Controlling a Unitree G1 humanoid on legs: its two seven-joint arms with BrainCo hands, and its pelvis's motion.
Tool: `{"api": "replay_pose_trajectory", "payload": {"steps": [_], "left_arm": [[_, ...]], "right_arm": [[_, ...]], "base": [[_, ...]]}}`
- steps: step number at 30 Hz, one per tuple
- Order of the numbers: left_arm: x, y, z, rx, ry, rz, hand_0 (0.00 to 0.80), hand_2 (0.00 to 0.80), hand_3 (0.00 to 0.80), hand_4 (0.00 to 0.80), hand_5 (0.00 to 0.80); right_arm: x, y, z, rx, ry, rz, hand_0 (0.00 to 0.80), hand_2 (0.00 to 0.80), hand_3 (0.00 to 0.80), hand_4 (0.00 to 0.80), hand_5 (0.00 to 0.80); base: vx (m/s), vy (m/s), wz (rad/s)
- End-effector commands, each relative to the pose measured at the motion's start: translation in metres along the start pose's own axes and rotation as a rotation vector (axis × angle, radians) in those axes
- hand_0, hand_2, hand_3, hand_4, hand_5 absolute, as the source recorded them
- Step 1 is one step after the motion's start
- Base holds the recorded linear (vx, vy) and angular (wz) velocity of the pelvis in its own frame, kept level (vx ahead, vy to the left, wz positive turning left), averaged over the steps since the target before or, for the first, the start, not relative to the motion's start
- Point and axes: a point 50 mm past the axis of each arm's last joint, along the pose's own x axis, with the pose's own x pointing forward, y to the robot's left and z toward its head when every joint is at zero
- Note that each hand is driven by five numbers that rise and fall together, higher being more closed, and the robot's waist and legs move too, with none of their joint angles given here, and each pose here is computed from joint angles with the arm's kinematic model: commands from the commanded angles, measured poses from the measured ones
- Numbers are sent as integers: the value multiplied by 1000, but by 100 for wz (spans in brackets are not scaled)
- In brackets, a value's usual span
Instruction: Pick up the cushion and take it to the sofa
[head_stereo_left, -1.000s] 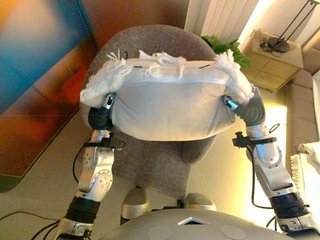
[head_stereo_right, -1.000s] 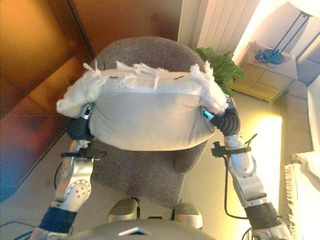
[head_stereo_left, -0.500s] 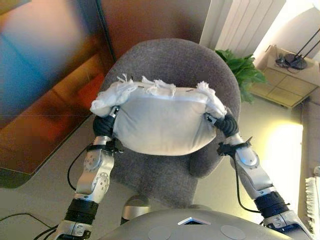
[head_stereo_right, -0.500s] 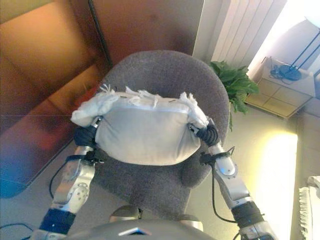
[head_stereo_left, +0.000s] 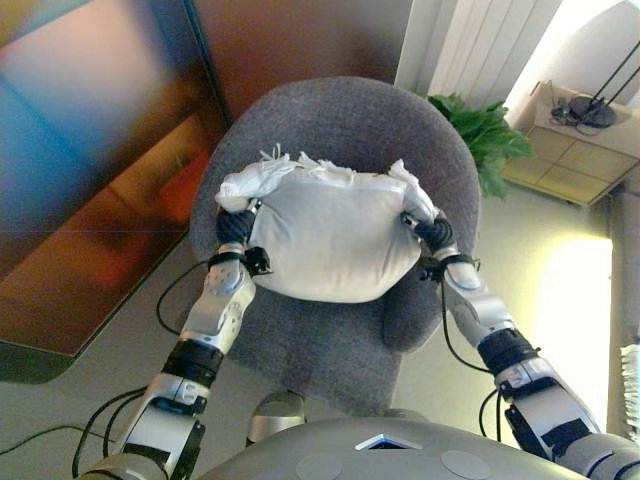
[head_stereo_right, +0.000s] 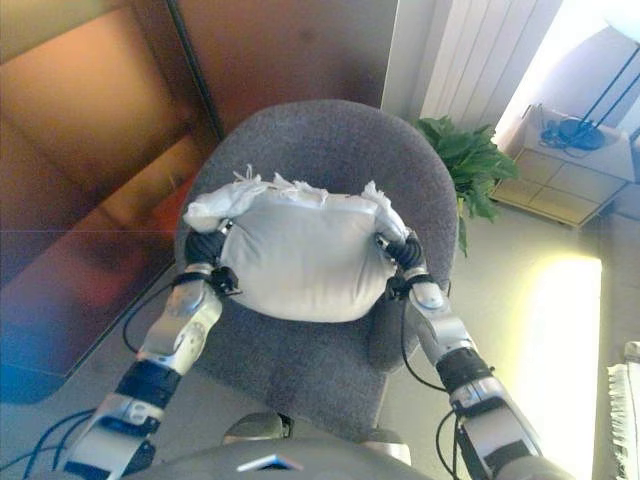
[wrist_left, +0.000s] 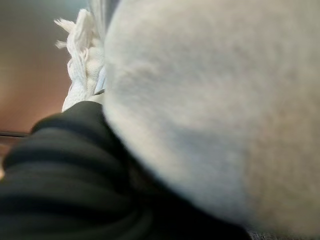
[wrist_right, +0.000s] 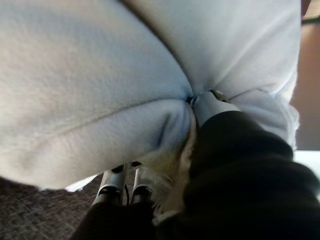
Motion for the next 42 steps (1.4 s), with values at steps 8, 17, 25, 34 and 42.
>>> {"api": "replay_pose_trajectory", "payload": {"steps": [8,17,25,34,42], "left_arm": [[35,-70,28,209,24,-98,800,800,800,800,800],[47,-61,-1,434,386,-60,800,800,800,800,800],[62,-67,39,486,430,19,800,800,800,800,800],[69,-60,58,408,472,51,0,0,0,0,0],[82,-73,121,65,121,64,0,0,0,0,0]], "right_arm": [[36,31,44,106,35,34,800,800,800,800,800],[46,4,16,289,430,-99,800,800,800,800,800],[64,6,84,382,324,-69,800,800,800,800,800],[67,-22,129,351,238,-196,718,718,718,718,718],[62,-36,204,367,-153,-341,0,0,0,0,0]], "base": [[131,-1,0],[45,-17,-9],[-193,-13,-8],[-1,24,-7],[-32,24,-3]]}}
